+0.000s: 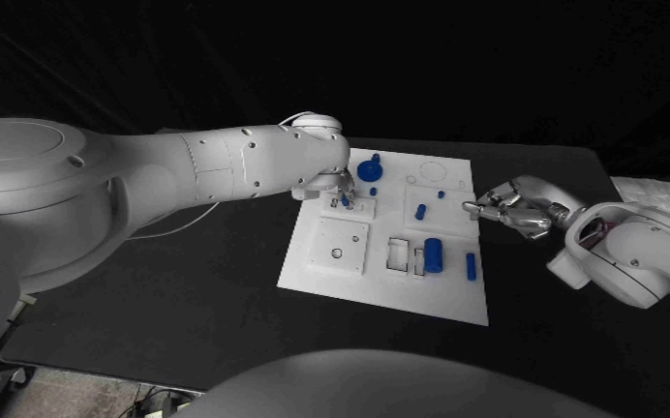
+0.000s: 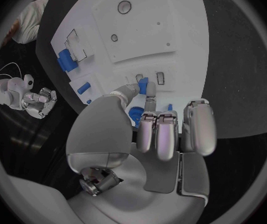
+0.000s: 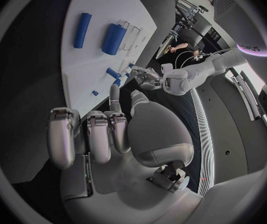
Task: Assemble the parts on the task board
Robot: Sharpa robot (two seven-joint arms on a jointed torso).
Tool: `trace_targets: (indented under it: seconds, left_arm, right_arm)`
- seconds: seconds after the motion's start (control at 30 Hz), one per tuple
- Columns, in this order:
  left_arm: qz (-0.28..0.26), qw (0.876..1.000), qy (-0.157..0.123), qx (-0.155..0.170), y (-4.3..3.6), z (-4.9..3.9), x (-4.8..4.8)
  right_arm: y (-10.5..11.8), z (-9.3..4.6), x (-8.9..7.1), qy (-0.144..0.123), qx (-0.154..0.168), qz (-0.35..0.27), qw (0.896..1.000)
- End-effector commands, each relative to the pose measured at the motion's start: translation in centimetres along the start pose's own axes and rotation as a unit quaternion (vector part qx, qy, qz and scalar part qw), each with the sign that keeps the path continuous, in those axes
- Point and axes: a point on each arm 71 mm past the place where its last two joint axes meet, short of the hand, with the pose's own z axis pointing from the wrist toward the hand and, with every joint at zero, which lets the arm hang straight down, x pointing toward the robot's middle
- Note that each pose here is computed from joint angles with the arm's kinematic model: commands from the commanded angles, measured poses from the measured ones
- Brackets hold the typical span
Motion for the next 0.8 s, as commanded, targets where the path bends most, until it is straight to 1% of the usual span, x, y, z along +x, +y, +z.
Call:
trace_targets:
  seconds: [0.03, 0.33, 0.8]
  left_arm:
    - [0.000, 0.997, -0.004, -0.072, 0.84, -0.06, 0.10]
    - [-0.007, 0.998, 0.002, -0.069, 0.87, -0.07, 0.38]
    - [-0.015, 0.998, 0.000, -0.066, 0.83, -0.08, 0.49]
  right_arm:
    - [-0.01, -0.01, 0.15, 0.007, -0.001, -0.001, 1.000]
    - [-0.06, -0.05, 0.15, 0.006, -0.001, 0.000, 1.000]
    - [-0.12, -0.01, 0.26, 0.007, 0.000, 0.000, 1.000]
